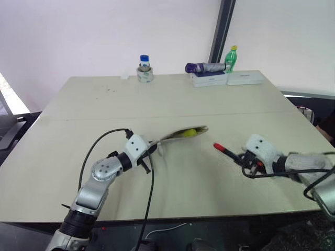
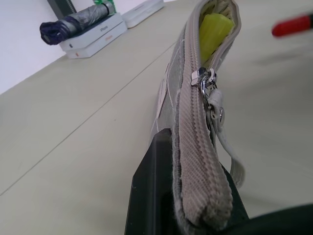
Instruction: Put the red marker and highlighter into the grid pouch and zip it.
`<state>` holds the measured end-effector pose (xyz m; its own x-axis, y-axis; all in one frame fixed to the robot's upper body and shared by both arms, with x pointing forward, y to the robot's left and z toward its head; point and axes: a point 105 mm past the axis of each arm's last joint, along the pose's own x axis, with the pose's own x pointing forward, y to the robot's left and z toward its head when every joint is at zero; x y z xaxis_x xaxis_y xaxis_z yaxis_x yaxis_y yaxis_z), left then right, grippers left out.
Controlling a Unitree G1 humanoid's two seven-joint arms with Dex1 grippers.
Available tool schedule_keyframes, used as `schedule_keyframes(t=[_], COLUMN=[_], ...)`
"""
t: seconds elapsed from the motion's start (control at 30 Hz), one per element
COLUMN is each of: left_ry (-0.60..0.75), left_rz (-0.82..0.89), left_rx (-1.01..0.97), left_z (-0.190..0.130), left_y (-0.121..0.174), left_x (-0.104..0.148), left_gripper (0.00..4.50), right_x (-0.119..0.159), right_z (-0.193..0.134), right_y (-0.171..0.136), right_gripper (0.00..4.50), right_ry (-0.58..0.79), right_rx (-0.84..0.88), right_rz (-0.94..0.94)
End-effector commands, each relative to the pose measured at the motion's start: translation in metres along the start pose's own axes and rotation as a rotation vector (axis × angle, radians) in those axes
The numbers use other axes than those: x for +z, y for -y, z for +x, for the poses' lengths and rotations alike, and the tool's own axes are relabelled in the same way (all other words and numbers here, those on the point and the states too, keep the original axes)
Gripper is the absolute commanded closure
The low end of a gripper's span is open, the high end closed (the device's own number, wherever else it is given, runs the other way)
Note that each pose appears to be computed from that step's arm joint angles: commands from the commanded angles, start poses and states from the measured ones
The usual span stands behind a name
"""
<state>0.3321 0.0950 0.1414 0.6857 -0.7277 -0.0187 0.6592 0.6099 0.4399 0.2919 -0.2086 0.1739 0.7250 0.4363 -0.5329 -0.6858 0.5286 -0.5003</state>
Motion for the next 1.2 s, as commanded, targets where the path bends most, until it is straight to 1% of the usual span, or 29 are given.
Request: schedule_keyframes(t=[0.03, 0.17, 0.37, 0.6, 0.77, 0.9, 1.07, 1.2], left_ry=[0.038, 0.04, 0.041, 0.031, 0.028, 0.021, 0.025, 0.029], left_rz=[0.065, 0.094, 0.116, 0.174, 0.199, 0.226, 0.219, 0.204], left_rx=[-0.001, -0.024, -0.033, -0.068, -0.092, -0.135, -0.157, -0.178], left_z=[0.001, 0.001, 0.002, 0.002, 0.004, 0.006, 0.008, 0.009], left_y=[-0.006, -0.001, 0.001, 0.006, 0.009, 0.014, 0.017, 0.022], left_x=[0.013, 0.013, 0.014, 0.014, 0.016, 0.018, 0.02, 0.021], left_gripper=[4.5, 4.5, 4.5, 4.5, 4.5, 4.5, 4.5, 4.5], right_x=[0.045, 0.056, 0.065, 0.068, 0.072, 0.086, 0.099, 0.114], right_z=[-0.006, 0.005, 0.02, 0.032, 0.04, 0.048, 0.054, 0.059], right_y=[-0.005, 0.003, 0.006, 0.011, 0.007, 0.0, -0.008, -0.013], right_gripper=[4.23, 4.23, 4.23, 4.23, 4.23, 4.23, 4.23, 4.23], right_ry=[0.119, 0.085, 0.084, 0.055, 0.033, 0.065, 0.091, 0.136], right_rx=[0.059, 0.041, 0.042, 0.028, 0.041, 0.051, 0.063, 0.071], right_rz=[-0.207, -0.365, -0.437, -0.514, -0.636, -0.705, -0.778, -0.799])
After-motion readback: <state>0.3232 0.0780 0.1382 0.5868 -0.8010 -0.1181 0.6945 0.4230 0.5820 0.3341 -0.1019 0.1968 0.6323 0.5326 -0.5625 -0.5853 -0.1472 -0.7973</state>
